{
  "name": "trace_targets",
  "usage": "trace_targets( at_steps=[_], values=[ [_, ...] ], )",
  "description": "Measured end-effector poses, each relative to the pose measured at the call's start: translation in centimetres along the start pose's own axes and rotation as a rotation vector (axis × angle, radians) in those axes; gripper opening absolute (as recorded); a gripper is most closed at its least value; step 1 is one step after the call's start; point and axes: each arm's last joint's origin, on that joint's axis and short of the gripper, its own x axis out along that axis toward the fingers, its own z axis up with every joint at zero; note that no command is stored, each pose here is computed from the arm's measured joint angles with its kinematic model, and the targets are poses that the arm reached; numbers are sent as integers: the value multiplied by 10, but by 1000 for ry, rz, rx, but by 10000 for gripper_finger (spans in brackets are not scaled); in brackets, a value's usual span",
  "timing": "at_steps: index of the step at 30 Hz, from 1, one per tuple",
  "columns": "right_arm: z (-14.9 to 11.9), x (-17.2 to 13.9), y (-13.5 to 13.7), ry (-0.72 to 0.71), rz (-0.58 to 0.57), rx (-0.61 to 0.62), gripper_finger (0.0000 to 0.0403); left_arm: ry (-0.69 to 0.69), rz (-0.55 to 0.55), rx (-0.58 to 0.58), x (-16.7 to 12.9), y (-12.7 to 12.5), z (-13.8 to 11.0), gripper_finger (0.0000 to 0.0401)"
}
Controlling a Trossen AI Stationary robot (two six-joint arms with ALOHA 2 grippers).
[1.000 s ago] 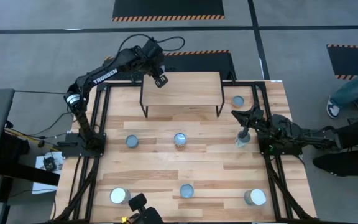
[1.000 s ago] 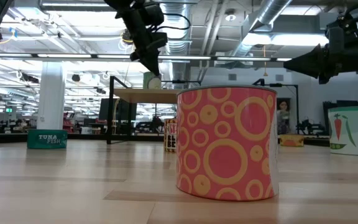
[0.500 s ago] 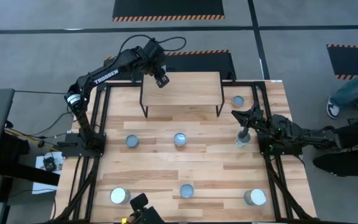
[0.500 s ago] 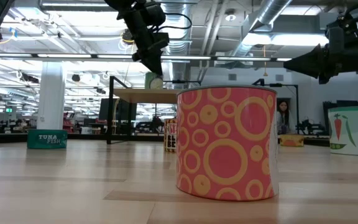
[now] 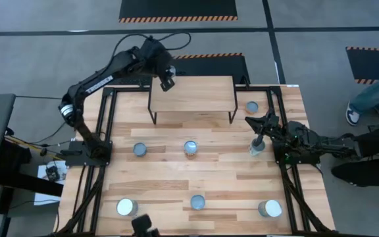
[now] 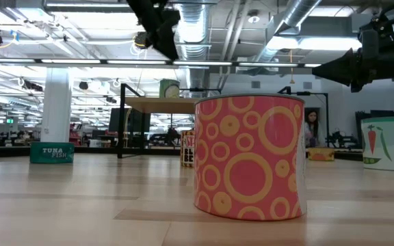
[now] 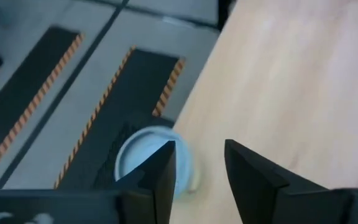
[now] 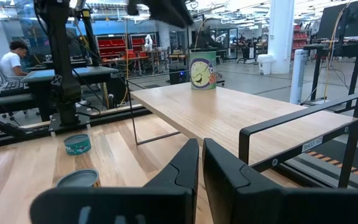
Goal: Pick and place cans onto a shelf
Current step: Put the yellow mushroom can on the shelf
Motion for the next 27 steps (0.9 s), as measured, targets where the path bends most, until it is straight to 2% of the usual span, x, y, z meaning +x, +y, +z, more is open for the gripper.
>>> trace_targets(
  at_steps=[4,7,10,15,18,22,27],
  values=[
    [0,0,0,1,0,0,49,-68,-77,101,-26,-32,-1,78],
    [0,0,0,0,0,0,49,-161,-135,160,-31,-65,-14,35],
    [0,0,0,0,0,0,49,-306,-183,150,-35,-95,-37,6],
    [0,0,0,0,0,0,49,-627,-268,145,-36,-138,-91,8],
    [0,0,0,0,0,0,49,-750,-315,110,-35,-151,-127,8],
    [0,0,0,1,0,0,49,-821,-364,45,-32,-158,-169,8],
    [0,0,0,-2,-2,-22,49,-858,-393,-32,-37,-153,-196,9]
  ],
)
